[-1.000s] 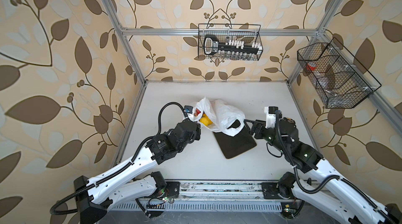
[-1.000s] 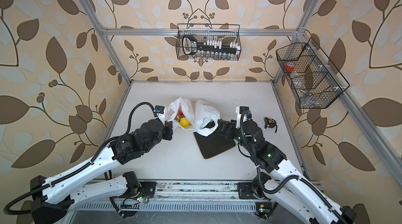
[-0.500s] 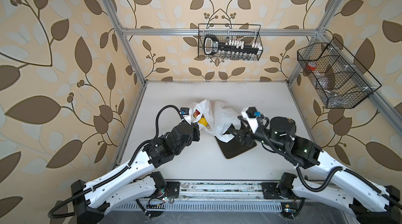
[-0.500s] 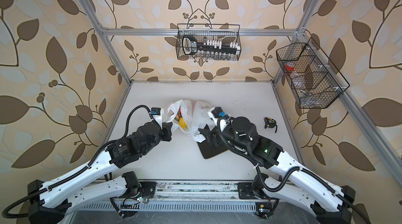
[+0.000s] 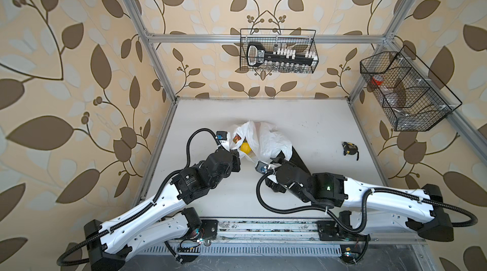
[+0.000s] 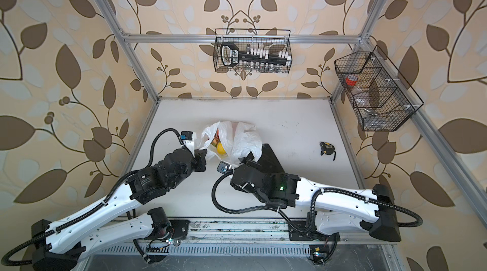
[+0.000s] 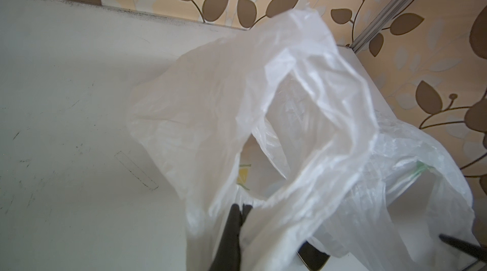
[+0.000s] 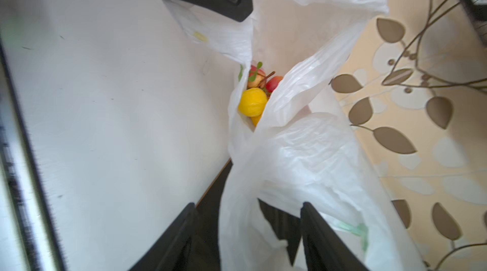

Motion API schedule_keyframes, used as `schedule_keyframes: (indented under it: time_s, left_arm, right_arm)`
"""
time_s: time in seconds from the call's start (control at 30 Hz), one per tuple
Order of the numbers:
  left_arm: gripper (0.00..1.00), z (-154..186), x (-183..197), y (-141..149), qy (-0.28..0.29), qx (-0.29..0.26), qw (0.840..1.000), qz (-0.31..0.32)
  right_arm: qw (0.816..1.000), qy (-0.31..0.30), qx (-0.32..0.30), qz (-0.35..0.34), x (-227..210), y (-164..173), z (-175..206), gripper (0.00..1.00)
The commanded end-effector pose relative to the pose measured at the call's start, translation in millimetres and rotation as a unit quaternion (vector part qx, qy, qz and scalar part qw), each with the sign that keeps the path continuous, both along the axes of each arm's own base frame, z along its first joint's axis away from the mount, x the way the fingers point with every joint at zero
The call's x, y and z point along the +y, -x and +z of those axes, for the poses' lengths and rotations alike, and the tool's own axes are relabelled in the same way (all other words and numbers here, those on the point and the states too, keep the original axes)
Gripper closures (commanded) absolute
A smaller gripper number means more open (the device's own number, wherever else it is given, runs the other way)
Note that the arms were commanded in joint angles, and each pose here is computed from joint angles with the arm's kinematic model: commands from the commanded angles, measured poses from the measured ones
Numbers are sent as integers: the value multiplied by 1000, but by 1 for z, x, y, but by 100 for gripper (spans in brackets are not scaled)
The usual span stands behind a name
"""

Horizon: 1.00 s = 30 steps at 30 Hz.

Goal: Take fruits out of the plastic bag
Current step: Spread open the plastic bag at the top-center of the table.

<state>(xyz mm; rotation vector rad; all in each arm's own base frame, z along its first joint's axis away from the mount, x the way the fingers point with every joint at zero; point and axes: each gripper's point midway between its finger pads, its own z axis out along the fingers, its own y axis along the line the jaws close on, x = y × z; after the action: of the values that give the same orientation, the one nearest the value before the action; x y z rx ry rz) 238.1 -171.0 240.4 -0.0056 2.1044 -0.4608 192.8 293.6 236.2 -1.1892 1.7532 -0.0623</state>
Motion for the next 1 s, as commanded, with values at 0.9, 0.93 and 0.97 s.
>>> schedule_keyframes:
  time_s: [0.9,0.93,0.97]
  left_arm:
    - [100,171,80,-118,64,-105,984,131]
    - [100,176,80,-124,65,-107,984,130]
    - [100,183,80,-130,66,-110,983,128]
  right_arm:
    - [779,-620,87,-30,22,-194,229,100]
    - [775,-625,87,-26,23,-202,235,100]
    - [771,-631,85,-24,23,-211,242,100]
